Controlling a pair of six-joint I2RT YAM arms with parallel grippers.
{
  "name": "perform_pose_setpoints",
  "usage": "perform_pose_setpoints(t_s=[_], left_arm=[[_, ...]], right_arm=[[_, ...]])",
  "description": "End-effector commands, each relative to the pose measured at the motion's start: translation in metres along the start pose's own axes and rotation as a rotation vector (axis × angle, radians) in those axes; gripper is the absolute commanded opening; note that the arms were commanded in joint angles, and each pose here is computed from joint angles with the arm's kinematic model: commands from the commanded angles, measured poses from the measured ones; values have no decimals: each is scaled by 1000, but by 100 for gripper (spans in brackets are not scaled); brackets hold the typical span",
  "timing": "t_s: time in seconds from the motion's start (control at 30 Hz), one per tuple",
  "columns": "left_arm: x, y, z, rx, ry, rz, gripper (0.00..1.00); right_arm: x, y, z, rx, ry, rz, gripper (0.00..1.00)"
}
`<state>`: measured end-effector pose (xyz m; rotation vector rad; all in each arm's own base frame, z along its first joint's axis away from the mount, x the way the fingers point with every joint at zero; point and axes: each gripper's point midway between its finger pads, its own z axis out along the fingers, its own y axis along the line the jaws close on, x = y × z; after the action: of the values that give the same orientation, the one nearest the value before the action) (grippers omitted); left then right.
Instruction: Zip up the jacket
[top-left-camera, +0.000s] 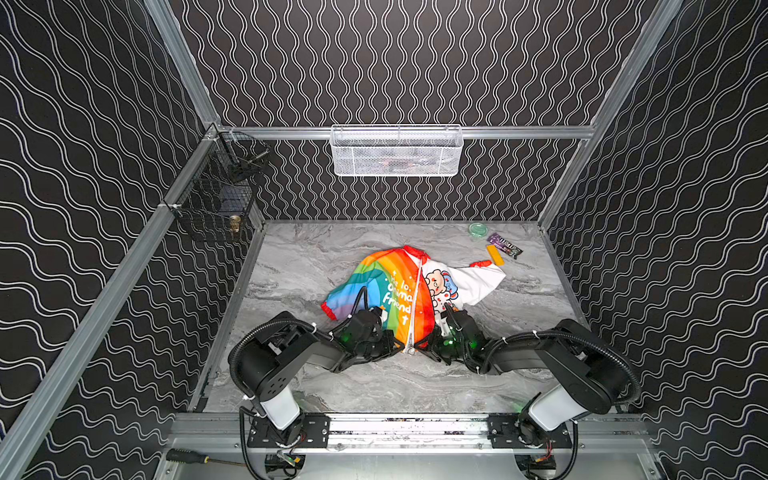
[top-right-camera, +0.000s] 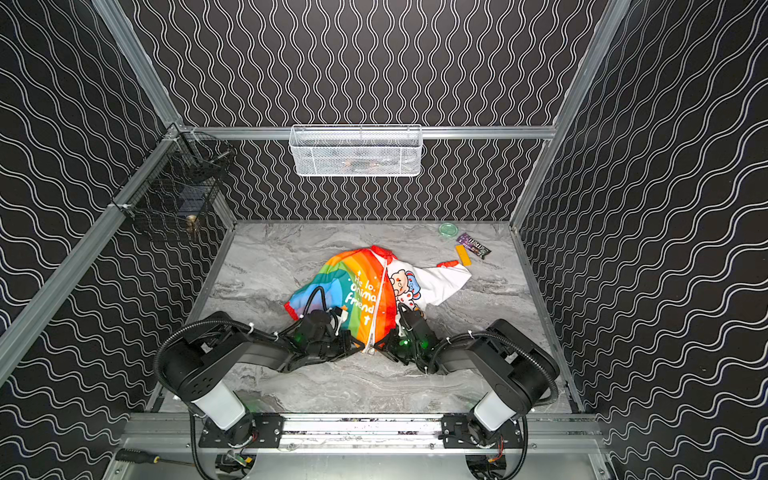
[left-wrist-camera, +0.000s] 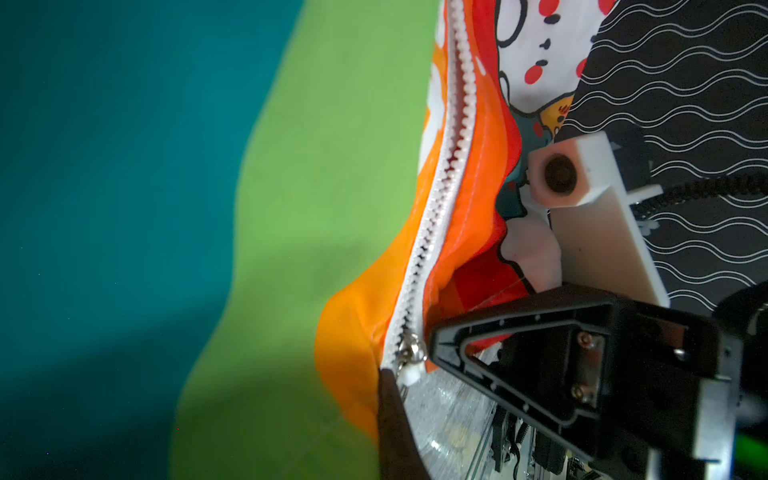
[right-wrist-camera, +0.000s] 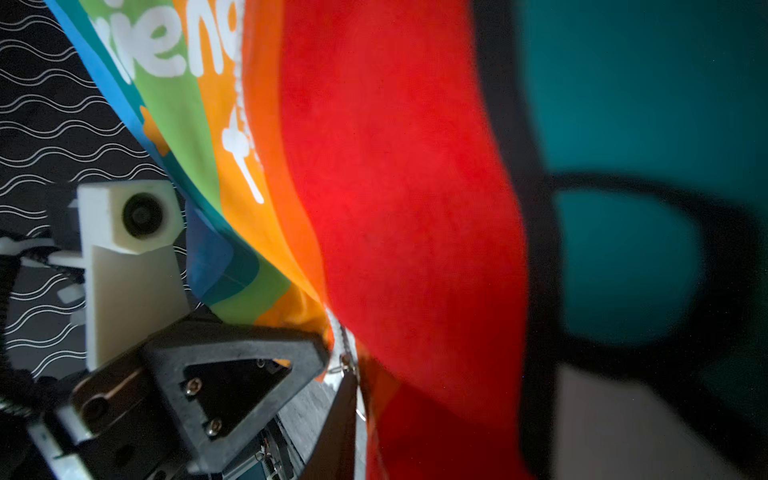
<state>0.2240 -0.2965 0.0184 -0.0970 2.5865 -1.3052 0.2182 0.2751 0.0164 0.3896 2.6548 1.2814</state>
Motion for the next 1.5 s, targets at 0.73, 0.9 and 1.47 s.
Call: perform_pose_setpoints(t_s=[0.73, 0.9, 1.47], left_arm=[[-11, -4, -11, -9, -37, 9, 0], [-30, -13, -31, -10, -86, 38, 0], [-136, -120, -125, 16, -368, 415, 0]], right_arm=[[4, -2, -3, -12, 11, -14, 1], [-10, 16, -13, -48, -19, -73, 0], [-129, 110, -93, 183, -433, -451, 0]])
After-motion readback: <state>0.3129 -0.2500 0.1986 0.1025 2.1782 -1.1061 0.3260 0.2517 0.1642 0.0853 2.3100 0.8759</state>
